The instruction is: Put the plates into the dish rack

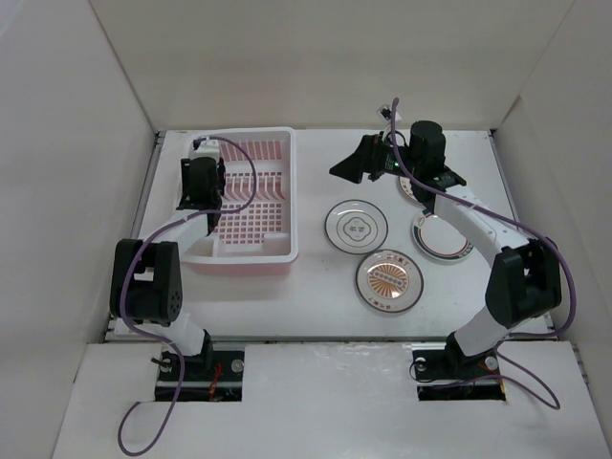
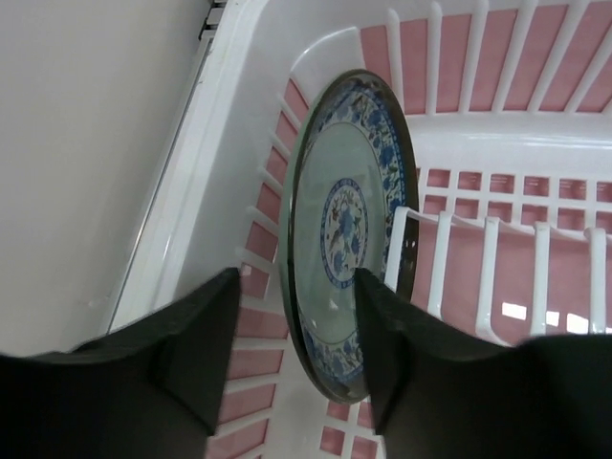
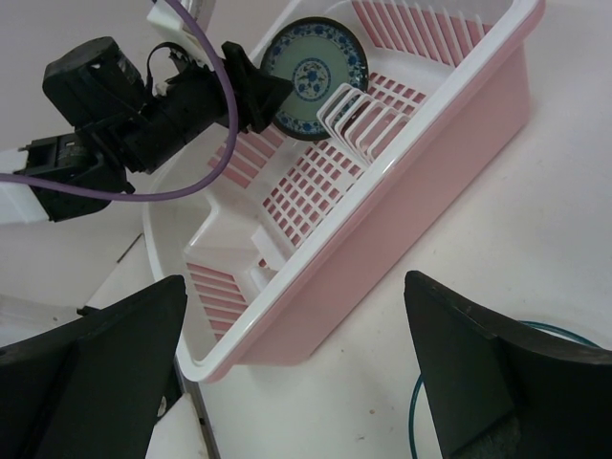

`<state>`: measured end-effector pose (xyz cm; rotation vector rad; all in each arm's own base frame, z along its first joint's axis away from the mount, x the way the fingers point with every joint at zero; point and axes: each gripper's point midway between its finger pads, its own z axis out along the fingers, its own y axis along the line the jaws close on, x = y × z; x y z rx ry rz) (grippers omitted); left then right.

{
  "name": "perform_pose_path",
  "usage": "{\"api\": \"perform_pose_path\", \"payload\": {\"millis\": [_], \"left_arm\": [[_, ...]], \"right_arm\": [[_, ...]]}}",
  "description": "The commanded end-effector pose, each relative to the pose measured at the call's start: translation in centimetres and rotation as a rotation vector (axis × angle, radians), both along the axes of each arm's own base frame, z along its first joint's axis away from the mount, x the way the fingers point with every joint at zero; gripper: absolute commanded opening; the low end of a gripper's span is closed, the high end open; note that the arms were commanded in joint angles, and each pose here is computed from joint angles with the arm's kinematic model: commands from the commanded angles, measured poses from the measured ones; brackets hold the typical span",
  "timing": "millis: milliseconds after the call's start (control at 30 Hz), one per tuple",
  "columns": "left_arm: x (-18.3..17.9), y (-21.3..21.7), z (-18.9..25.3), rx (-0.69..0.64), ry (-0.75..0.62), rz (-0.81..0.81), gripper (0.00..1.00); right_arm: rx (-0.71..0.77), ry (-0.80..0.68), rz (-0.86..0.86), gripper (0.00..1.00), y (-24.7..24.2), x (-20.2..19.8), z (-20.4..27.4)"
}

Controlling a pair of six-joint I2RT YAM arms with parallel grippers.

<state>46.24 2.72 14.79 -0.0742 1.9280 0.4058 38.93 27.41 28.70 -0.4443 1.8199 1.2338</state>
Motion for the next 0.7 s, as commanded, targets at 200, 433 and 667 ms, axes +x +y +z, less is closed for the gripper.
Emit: {"api": "perform_pose_path", "payload": {"millis": [200,433,667], "left_arm": [[0.6,-1.9,5.9,-0.012,-0.12,-0.028,0.76],[0.8,-3.7,8.3,-0.005,-0.136,-0.038,0.78],[-0.5,-5.7,14.8,-0.079,-0.243,0.027,1.0]], "right_arm": [[0.02,-0.102,0.014,1.0,0.1,-0.6,3.1],[0.012,-0.085,0.002,1.0,0.1,-0.3,2.5],[-0.172,-0.033,-0.343,1.0,-4.5,4.3,-1.2]]}}
